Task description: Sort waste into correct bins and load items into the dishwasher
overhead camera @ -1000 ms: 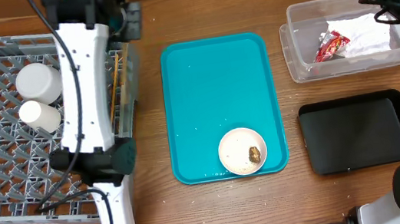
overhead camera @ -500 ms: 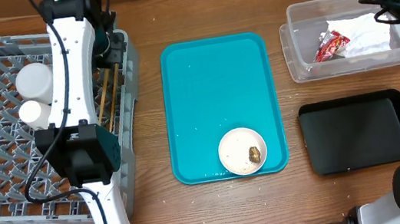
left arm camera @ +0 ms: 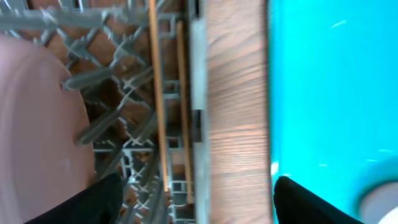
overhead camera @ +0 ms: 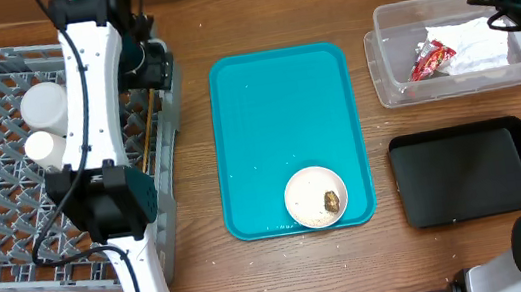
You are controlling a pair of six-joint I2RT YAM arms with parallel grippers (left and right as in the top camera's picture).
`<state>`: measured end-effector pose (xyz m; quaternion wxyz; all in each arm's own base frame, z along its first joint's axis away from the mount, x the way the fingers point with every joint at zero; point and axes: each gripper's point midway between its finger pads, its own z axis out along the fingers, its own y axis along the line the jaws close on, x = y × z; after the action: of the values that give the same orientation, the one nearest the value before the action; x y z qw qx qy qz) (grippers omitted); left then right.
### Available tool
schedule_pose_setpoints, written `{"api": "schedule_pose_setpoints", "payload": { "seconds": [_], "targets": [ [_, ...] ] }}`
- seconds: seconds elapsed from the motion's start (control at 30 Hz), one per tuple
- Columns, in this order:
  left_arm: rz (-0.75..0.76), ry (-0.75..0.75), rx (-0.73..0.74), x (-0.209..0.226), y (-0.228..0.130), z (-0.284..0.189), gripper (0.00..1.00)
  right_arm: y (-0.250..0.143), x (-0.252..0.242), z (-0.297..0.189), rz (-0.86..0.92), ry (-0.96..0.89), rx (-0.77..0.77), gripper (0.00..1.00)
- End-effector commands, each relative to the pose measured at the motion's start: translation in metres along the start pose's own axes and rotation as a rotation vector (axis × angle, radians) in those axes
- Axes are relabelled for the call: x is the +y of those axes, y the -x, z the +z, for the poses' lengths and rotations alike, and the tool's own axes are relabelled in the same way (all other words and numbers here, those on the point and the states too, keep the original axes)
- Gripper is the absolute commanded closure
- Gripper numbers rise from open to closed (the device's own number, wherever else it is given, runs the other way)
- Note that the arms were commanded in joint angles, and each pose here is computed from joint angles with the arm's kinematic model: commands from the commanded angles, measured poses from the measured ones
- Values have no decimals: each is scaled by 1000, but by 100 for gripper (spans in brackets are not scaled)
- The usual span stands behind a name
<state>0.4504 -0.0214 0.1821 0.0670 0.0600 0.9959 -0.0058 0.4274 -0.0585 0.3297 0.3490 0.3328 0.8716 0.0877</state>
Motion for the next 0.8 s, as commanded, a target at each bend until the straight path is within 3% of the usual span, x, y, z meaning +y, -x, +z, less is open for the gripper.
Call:
{"api": "schedule_pose_setpoints", "payload": {
  "seconds": [0.0,0.13,0.27,0.4,0.47,0.57,0.77],
  "targets": [
    [-20,-147,-176,-28,18,-56,21,3,2,-3,0,7,-14,0],
    [-15,-296,-322,-55,16,-116,20,3,2,-3,0,7,-14,0],
    [4,-343,-430,-65,0,-166,20,3,2,-3,0,7,-14,0],
    [-33,-331,-508,-64,-25,-207,9,3,2,-3,0,7,-14,0],
    [-133,-256,-535,-47,-38,-220,0,3,2,-3,0,7,-14,0],
    [-342,-129,-568,-7,-57,-232,0,3,2,-3,0,7,-14,0],
    [-581,-151,-596,51,-76,-242,0,3,2,-3,-1,7,-14,0]
  ]
}}
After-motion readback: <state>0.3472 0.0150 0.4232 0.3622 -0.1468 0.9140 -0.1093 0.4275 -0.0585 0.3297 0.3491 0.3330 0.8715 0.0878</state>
